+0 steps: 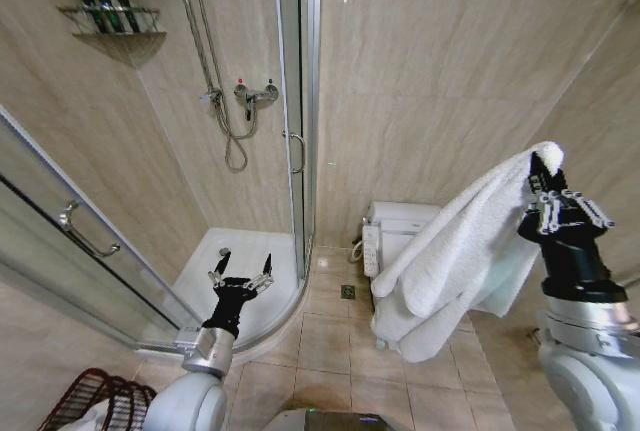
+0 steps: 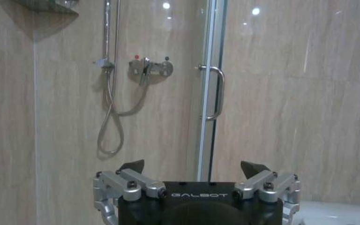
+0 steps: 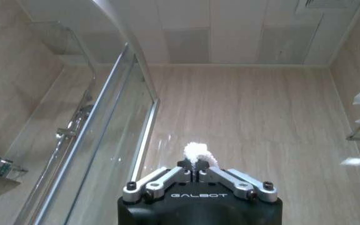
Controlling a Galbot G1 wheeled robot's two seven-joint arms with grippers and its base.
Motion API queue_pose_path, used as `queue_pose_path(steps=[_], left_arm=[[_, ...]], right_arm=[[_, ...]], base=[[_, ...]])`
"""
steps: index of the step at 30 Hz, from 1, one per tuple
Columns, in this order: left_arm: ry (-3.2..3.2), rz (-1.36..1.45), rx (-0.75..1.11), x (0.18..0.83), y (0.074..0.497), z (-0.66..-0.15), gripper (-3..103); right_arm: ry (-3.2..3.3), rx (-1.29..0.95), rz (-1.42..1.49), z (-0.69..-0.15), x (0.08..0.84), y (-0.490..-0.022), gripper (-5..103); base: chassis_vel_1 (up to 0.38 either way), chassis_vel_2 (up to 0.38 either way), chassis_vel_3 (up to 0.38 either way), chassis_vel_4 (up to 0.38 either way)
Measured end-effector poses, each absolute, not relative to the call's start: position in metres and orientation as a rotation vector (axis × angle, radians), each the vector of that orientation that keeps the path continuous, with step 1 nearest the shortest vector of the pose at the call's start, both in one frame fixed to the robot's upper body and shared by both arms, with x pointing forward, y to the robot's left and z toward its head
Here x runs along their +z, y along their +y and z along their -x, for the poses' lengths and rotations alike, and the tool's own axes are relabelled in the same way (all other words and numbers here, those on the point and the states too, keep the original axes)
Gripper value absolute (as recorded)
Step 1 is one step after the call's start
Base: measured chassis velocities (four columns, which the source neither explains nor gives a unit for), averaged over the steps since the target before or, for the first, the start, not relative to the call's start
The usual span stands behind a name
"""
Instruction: Discard the used towel into the hamper.
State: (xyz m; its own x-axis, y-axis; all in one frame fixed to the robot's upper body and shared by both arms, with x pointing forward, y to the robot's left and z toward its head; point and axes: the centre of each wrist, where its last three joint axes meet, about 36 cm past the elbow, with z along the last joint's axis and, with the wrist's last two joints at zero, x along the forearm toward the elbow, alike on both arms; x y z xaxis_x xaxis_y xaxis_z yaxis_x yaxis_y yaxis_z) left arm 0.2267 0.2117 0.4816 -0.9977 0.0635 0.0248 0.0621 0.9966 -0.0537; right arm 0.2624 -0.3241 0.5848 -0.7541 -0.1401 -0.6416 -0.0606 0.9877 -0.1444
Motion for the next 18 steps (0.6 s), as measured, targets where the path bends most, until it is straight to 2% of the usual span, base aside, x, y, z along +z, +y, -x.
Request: queue_pose_path(steps=[8, 18], left_arm=[[-3.112, 0.098, 0.082, 0.4816, 0.2117, -0.2267, 100], [-3.112, 0.098, 0.082, 0.4816, 0.2117, -0.2267, 100]], right_arm=[[2.416, -0.148, 0.152, -0.2622, 0.5849, -0.3244, 2], [2.414, -0.146, 0.153, -0.2622, 0.585, -0.3244, 2]], base=[[0.0, 0.0, 0.0, 0.0], [0.073, 0.074, 0.068, 0.059]])
